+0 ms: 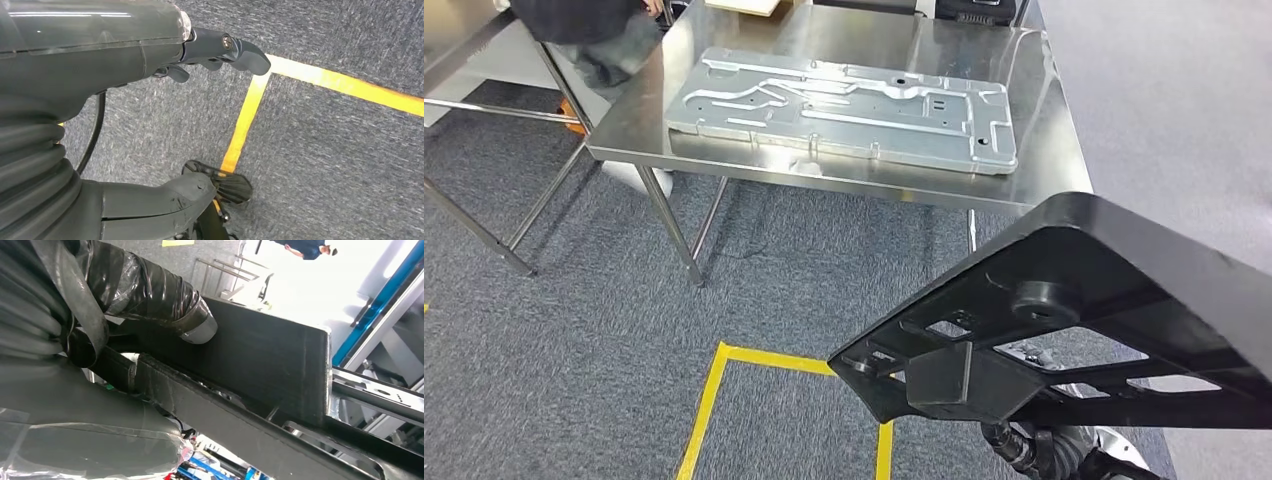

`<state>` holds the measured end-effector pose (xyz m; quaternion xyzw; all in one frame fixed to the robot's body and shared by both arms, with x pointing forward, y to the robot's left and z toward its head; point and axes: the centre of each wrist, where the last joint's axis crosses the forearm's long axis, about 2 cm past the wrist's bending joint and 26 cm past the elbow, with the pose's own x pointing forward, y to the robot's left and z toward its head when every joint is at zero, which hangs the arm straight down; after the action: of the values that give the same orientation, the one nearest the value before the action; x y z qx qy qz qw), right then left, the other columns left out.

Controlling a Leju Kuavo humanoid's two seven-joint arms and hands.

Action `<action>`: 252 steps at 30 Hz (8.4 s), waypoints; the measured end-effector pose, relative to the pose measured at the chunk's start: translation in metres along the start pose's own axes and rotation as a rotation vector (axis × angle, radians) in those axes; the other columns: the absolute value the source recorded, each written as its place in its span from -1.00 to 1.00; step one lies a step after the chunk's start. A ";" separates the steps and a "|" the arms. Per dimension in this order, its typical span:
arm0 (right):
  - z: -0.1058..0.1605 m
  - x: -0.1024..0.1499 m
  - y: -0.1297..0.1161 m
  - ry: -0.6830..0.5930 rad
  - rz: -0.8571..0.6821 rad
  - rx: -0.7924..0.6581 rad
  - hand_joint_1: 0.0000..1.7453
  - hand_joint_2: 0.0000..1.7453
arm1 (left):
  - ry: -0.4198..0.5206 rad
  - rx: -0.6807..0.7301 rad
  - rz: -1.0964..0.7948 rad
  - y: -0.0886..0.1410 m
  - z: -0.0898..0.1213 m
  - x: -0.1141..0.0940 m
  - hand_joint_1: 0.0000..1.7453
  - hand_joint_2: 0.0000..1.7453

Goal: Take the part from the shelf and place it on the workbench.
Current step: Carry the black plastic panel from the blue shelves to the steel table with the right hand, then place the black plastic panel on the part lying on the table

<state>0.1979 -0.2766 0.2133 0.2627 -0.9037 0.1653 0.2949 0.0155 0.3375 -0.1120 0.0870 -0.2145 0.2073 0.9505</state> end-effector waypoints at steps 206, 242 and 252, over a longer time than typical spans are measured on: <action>-0.157 -0.139 -0.127 0.819 1.123 0.520 1.00 1.00 | -0.119 -0.113 -0.171 0.007 -0.011 0.031 -1.00 1.00; -0.154 -0.193 -0.093 0.871 0.946 0.406 -1.00 -1.00 | -0.223 -0.168 -0.167 0.005 -0.009 0.025 -1.00 -1.00; -0.168 -0.140 -0.090 0.413 0.606 0.076 -1.00 -1.00 | -0.237 -0.196 -0.183 -0.002 -0.010 0.028 -1.00 -1.00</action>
<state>0.4206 -0.2206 0.2696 -0.0450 -0.8551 0.3283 0.3989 0.0436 0.3480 -0.1086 0.0369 -0.3351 0.0862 0.9375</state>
